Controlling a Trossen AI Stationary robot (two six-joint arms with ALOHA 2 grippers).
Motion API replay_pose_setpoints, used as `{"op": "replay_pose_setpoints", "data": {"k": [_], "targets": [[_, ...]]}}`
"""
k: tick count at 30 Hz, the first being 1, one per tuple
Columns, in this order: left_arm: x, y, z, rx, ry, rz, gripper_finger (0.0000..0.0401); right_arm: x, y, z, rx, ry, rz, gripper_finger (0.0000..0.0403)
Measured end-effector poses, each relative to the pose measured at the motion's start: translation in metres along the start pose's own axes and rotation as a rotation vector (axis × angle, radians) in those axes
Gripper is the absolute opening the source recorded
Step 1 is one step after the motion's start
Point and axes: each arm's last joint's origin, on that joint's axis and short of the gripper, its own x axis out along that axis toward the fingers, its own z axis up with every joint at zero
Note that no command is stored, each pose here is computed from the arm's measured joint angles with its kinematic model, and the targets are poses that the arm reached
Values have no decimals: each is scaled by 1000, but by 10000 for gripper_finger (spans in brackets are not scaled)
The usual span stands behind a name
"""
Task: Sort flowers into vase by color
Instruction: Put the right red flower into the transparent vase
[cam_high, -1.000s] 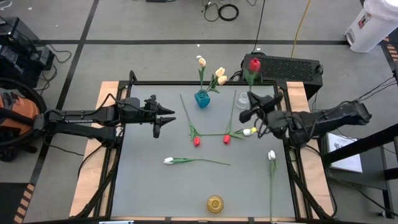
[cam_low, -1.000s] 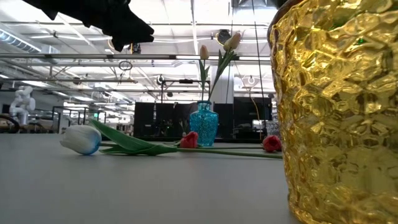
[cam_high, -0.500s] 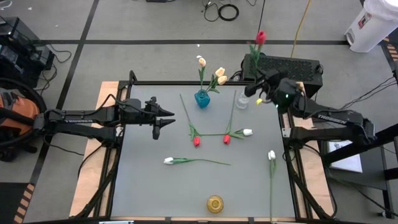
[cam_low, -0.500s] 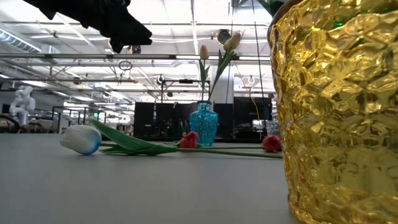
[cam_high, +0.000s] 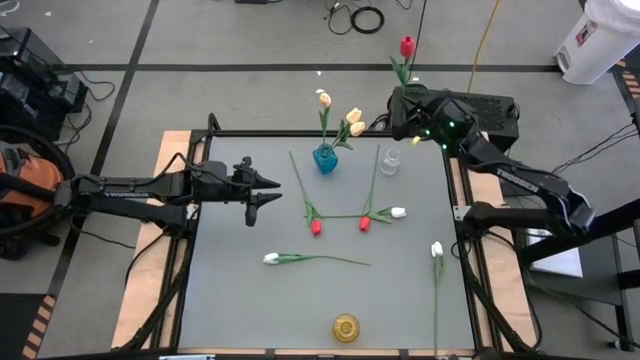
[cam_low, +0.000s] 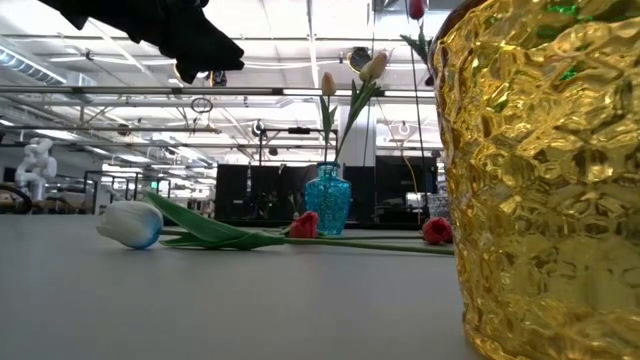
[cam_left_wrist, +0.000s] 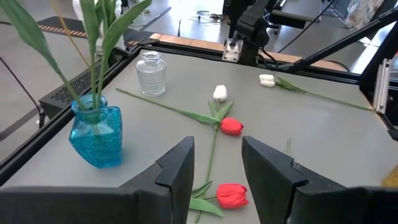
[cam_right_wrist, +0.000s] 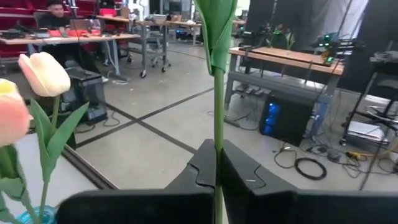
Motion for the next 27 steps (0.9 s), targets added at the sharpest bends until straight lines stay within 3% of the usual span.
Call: {"op": "replay_pose_setpoints", "data": {"k": [8,14,23,27], "targets": [[0,0,0,0,-1,7,141,33,-6,-16,39,-5,41,0],[0,0,0,-1,-1,7,141,38,-5,-22,37,-7,66,0],[0,0,0,-2,0,7,141,-4,-8,-61,129,-136,102,0],[0,0,0,-3,0,8,141,-27,-8,-66,150,-195,136,0]]}}
